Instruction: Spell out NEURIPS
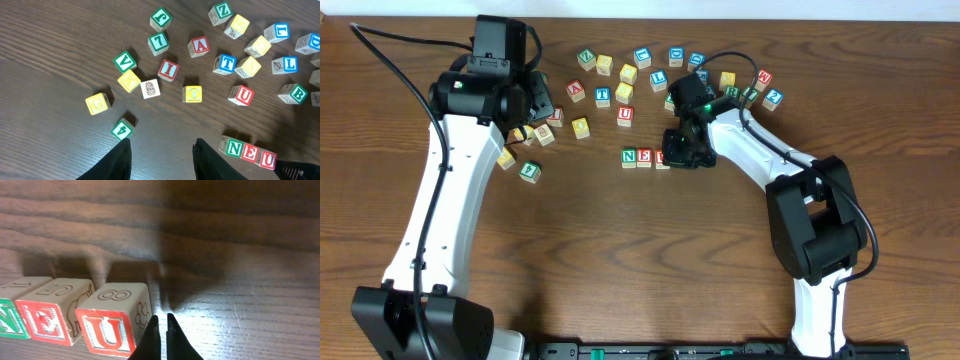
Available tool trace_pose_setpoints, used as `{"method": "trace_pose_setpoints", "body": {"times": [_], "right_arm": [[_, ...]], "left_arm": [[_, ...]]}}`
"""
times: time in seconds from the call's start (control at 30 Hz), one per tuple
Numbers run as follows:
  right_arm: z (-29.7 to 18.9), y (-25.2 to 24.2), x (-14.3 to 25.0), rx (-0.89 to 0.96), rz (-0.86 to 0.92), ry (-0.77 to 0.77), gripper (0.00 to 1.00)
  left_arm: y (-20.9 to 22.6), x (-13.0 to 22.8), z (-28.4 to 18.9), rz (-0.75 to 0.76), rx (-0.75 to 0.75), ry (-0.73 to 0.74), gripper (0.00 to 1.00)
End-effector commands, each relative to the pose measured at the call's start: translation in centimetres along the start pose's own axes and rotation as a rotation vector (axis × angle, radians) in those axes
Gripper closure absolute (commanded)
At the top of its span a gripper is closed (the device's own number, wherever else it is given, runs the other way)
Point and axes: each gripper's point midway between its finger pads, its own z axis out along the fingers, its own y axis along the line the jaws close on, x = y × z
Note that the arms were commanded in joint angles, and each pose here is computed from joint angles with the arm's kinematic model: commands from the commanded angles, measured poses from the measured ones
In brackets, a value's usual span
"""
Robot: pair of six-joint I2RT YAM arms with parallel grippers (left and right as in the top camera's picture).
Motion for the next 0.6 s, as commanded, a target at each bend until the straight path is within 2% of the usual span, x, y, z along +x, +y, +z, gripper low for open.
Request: {"method": "trace_pose_setpoints", "body": {"times": [0.0,0.57], "right_arm": [[0.84,0.69,1.58,-0.011,0.010,0.047,0.99],[0.94,1.32,1.45,-0.018,-0.007,0.030,0.99]], "left_arm": [[0.16,0.35,0.64,0.010,-0.010,0.017,0.60],[0.16,0.35,0.64,0.010,-0.010,0.017,0.60]]}}
